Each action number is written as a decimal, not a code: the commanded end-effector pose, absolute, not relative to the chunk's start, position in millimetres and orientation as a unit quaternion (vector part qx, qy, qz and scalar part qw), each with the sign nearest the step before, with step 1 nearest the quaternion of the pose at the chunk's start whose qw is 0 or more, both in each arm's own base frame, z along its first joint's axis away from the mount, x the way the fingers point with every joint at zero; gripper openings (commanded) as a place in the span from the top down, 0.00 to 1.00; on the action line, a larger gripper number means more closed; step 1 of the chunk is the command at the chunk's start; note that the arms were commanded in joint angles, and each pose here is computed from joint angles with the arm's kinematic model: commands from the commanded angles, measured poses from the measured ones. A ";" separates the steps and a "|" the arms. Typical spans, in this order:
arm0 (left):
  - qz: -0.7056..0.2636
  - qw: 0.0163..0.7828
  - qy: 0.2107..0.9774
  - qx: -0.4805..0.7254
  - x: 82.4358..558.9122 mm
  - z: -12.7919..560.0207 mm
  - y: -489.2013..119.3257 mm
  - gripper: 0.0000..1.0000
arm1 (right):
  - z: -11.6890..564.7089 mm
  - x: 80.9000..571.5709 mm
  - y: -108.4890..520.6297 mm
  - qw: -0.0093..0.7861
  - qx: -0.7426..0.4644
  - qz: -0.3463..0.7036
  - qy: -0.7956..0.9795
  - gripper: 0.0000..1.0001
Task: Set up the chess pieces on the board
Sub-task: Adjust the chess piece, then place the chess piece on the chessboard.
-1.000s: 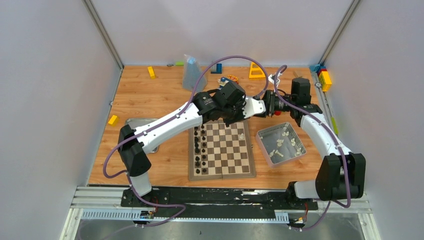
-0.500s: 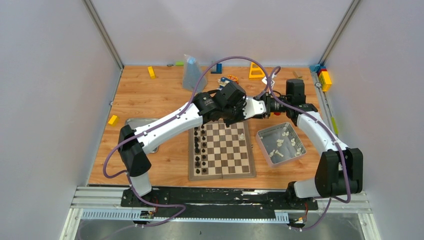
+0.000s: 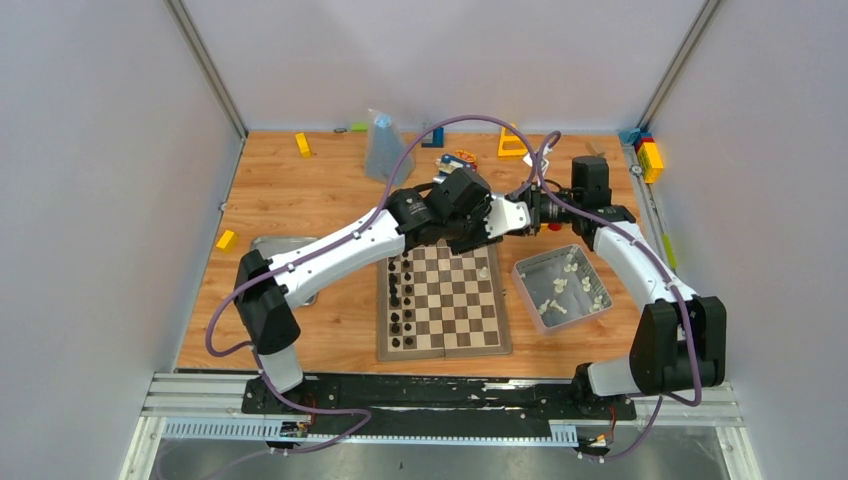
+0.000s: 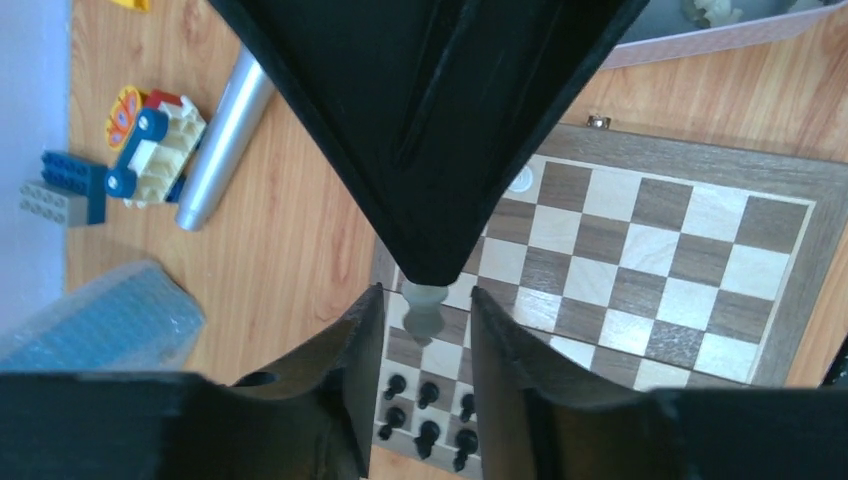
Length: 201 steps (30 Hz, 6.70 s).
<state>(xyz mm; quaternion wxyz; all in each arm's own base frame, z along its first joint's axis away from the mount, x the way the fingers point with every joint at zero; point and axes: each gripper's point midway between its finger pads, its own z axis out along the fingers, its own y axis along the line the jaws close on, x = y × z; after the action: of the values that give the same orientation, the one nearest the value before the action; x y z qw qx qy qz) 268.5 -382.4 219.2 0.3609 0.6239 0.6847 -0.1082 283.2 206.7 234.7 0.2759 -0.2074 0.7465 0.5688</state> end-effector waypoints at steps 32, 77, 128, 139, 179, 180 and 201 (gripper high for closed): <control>-0.507 0.442 0.583 0.455 274.0 299.3 -392.8 0.37 | 281.2 292.2 186.4 0.251 -0.203 0.648 0.690 1.00; -0.399 0.359 0.673 0.510 279.2 251.9 -376.0 1.00 | 270.7 315.1 144.3 0.344 -0.170 0.570 0.727 0.45; 0.010 0.019 0.601 0.799 203.7 83.6 -404.9 0.94 | 246.8 286.8 24.2 0.476 -0.056 0.449 0.754 0.42; 0.013 0.026 0.590 0.807 201.7 75.5 -414.2 0.86 | 245.9 286.6 23.9 0.474 -0.053 0.451 0.754 0.42; 0.008 0.045 0.591 0.805 200.0 71.5 -423.5 0.82 | 248.1 283.1 22.6 0.474 -0.049 0.458 0.750 0.44; 0.006 0.046 0.592 0.805 199.9 72.2 -424.2 0.84 | 248.0 283.2 22.4 0.474 -0.049 0.458 0.751 0.44; -0.018 0.077 0.592 0.802 199.3 80.4 -441.9 0.88 | 247.4 283.0 22.5 0.471 -0.047 0.462 0.750 0.45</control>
<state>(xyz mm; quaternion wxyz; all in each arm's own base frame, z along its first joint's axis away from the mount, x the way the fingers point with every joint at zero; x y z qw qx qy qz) 203.7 -418.6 68.1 0.0354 0.8000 0.5989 0.0079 286.2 18.9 244.5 0.4682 -0.0281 0.7594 0.4510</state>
